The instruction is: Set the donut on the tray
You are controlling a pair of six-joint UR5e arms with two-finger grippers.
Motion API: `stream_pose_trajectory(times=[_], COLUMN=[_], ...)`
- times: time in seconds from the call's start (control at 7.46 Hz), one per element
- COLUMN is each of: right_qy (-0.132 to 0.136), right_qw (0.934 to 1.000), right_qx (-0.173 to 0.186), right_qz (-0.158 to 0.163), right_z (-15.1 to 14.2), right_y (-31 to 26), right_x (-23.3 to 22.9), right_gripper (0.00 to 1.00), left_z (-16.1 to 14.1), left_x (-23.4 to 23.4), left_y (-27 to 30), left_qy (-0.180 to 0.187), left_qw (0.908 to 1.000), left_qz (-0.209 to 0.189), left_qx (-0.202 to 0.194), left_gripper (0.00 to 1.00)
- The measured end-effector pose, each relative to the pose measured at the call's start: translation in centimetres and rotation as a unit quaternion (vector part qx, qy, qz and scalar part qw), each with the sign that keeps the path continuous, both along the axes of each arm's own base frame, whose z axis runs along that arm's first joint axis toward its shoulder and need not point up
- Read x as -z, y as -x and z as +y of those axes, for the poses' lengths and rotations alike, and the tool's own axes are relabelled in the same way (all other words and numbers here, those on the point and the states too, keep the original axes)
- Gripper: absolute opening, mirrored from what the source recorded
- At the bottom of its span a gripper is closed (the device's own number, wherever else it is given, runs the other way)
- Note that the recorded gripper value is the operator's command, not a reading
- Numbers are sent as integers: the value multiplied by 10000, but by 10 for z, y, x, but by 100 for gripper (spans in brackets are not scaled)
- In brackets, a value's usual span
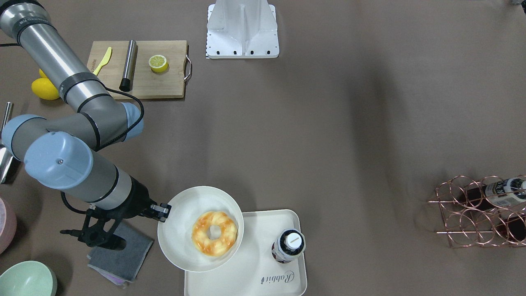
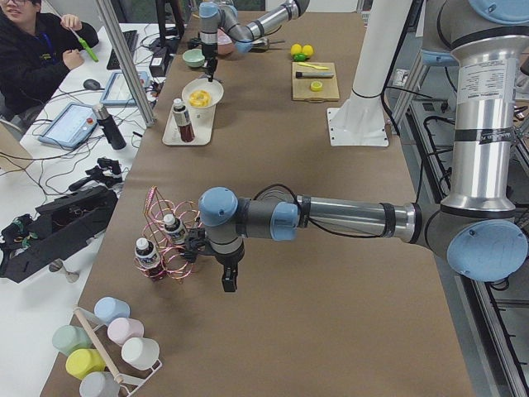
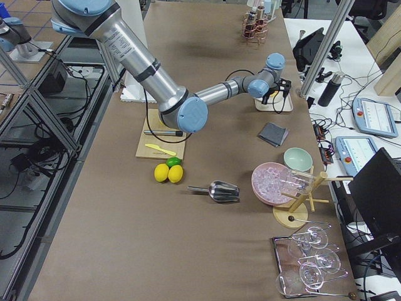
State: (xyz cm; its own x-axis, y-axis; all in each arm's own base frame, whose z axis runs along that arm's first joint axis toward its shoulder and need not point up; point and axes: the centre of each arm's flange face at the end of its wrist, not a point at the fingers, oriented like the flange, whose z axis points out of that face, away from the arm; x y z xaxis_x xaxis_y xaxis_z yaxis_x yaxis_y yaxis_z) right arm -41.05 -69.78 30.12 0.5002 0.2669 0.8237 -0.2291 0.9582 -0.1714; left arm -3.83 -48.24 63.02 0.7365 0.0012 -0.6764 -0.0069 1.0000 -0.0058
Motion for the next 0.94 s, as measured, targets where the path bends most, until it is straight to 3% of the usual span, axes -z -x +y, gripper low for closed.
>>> stream_pose_trajectory(times=[0.4, 0.8, 0.94], right_qy=[-158, -304, -317], right_qw=[9995, 9982, 9980], right_qx=[-232, -503, -520], right_qz=[144, 150, 154], right_z=[-30, -28, -26], right_y=[38, 71, 75], right_x=[9, 5, 6], right_gripper=[0, 0, 9], left_z=[0, 0, 0], left_x=[0, 0, 0], left_y=[0, 0, 0], left_qy=[-2, 2, 5], left_qw=[10000, 10000, 10000], left_qz=[0, -3, -2], left_qx=[1, 2, 2], left_gripper=[98, 98, 98])
